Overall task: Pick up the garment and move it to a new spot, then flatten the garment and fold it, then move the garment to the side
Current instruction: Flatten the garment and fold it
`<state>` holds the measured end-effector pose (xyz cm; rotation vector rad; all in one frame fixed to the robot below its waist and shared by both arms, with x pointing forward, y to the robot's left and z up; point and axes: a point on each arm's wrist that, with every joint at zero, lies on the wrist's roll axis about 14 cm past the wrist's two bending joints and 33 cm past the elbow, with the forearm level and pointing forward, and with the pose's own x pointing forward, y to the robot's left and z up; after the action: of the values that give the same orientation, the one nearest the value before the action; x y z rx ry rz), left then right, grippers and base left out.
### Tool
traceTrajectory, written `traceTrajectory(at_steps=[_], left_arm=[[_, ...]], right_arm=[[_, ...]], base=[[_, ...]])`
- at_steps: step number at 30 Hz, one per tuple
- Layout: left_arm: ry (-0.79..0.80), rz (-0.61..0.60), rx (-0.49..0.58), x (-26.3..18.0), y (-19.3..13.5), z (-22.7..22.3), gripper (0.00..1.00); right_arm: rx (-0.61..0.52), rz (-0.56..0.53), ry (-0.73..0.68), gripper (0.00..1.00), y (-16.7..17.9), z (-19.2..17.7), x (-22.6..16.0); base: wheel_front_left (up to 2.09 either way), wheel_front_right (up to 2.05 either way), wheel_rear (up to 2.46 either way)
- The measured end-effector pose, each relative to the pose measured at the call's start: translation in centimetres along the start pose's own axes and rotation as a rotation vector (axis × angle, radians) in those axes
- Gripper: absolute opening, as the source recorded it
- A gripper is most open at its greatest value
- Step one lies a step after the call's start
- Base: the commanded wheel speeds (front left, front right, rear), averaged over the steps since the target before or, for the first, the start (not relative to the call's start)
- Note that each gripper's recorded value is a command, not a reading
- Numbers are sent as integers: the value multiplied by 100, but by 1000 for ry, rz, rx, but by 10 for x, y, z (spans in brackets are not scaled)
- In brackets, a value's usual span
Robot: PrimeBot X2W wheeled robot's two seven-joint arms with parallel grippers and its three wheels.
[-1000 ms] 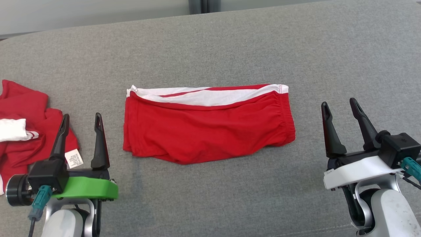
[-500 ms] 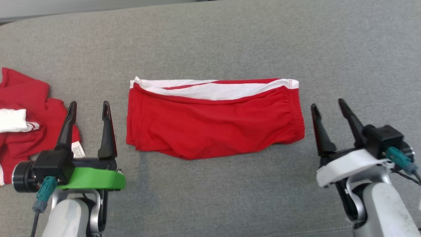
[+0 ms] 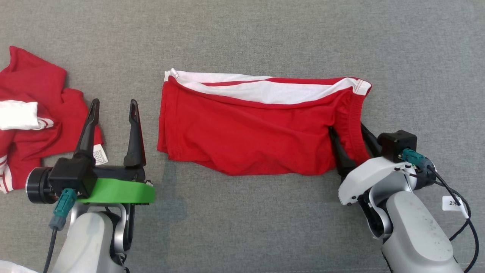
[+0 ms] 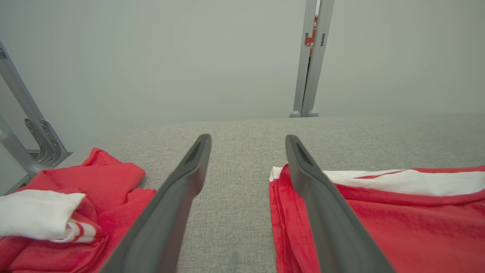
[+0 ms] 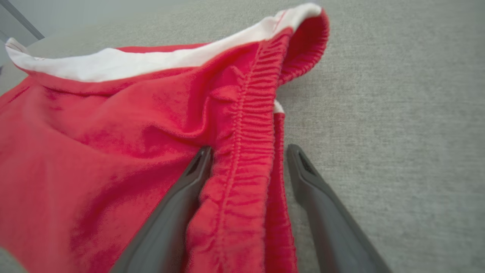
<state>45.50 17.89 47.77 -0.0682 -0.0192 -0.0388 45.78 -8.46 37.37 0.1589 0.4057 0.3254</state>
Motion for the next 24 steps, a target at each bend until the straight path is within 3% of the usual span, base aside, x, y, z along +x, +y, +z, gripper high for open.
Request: traceTrajectory(at_steps=[1, 3, 4, 10, 19, 24], left_arm=[[3, 1, 0, 0, 0, -1, 100], [6, 0, 0, 0, 0, -2, 100], [6, -2, -1, 0, -1, -2, 100], [-9, -9, -2, 0, -3, 2, 100], [-27, -11, -8, -2, -8, 9, 100], [-34, -21, -6, -3, -11, 13, 100]], right_arm=[[11, 8, -4, 80, 2, 0, 2], [21, 18, -5, 4, 6, 0, 4], [27, 20, -8, 0, 7, 0, 4], [54, 6, -72, 0, 2, 12, -2], [45, -178, -124, 0, -74, 23, -46], [68, -199, -137, 0, -83, 36, -57]], base=[[0, 0, 0], [0, 0, 0], [0, 0, 0], [0, 0, 0], [0, 0, 0], [0, 0, 0]])
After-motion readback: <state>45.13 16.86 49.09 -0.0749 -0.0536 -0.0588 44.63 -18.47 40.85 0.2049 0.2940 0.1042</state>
